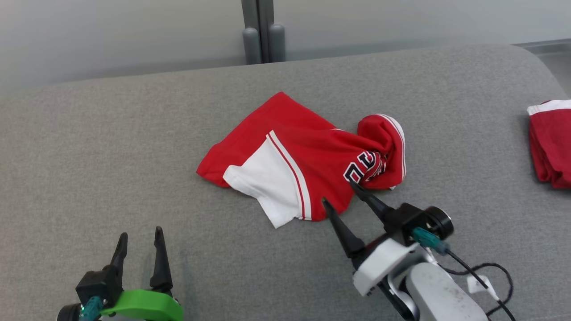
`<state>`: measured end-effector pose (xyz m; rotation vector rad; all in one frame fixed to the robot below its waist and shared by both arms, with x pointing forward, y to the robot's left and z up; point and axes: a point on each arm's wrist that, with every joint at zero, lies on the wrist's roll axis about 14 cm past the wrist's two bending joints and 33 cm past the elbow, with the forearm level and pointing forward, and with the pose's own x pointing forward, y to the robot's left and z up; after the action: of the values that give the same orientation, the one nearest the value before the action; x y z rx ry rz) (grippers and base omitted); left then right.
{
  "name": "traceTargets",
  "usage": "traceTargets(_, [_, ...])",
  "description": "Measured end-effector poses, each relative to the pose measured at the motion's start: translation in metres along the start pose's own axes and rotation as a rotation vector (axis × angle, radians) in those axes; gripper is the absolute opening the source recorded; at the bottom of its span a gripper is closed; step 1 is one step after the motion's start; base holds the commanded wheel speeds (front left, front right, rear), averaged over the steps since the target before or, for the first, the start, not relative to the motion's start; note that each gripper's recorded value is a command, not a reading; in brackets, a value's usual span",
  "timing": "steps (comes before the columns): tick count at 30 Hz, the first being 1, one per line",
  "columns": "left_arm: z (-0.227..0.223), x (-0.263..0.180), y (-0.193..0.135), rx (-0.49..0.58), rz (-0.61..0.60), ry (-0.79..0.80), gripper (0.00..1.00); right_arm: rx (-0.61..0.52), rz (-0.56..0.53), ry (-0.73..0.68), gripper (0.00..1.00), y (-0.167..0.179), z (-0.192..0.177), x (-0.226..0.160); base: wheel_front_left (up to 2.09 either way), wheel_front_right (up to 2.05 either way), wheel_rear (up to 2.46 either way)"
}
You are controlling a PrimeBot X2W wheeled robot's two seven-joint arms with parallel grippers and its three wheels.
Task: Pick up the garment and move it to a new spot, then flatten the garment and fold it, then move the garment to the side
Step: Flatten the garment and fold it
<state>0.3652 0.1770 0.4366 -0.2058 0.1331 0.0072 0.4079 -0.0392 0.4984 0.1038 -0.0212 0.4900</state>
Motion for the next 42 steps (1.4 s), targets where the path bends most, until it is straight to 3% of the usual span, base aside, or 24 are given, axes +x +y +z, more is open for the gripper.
traceTargets(5, [0.002, 0.008, 0.001, -0.004, -0.002, -0.006, 1.0, -0.057, 0.208, 0.06, 1.0, 0.049, -0.014, 0.033, 0.0, 0.0, 0.0])
traceTargets(8, [0.003, 0.009, 0.006, -0.007, 0.01, -0.007, 1.0, -0.089, 0.274, 0.089, 1.0, 0.06, -0.02, 0.052, 0.0, 0.0, 0.0])
traceTargets(24, [-0.001, 0.005, 0.044, -0.039, 0.122, 0.011, 1.0, -0.137, 0.419, 0.234, 1.0, 0.084, -0.071, 0.118, 0.0, 0.0, 0.0])
traceTargets(26, [-0.003, 0.004, 0.049, -0.04, 0.139, 0.016, 1.0, -0.132, 0.435, 0.251, 0.62, 0.088, -0.08, 0.121, 0.0, 0.0, 0.0])
traceTargets(27, [-0.004, 0.003, 0.051, -0.041, 0.145, 0.021, 1.0, -0.129, 0.443, 0.259, 0.5, 0.091, -0.084, 0.121, 0.0, 0.0, 0.0])
traceTargets(28, [-0.006, 0.002, 0.052, -0.041, 0.15, 0.026, 1.0, -0.127, 0.452, 0.267, 0.29, 0.093, -0.088, 0.121, 0.0, 0.0, 0.0])
traceTargets(29, [-0.007, 0.001, 0.053, -0.04, 0.154, 0.031, 1.0, -0.124, 0.458, 0.273, 0.18, 0.095, -0.091, 0.122, 0.0, 0.0, 0.0])
traceTargets(30, [-0.008, 0.0, 0.054, -0.039, 0.157, 0.035, 1.0, -0.118, 0.461, 0.274, 0.0, 0.096, -0.093, 0.123, 0.0, 0.0, 0.0])
traceTargets(42, [-0.001, 0.002, 0.051, -0.041, 0.148, 0.012, 1.0, -0.105, 0.439, 0.116, 0.0, 0.097, -0.043, 0.143, 0.0, 0.0, 0.0])
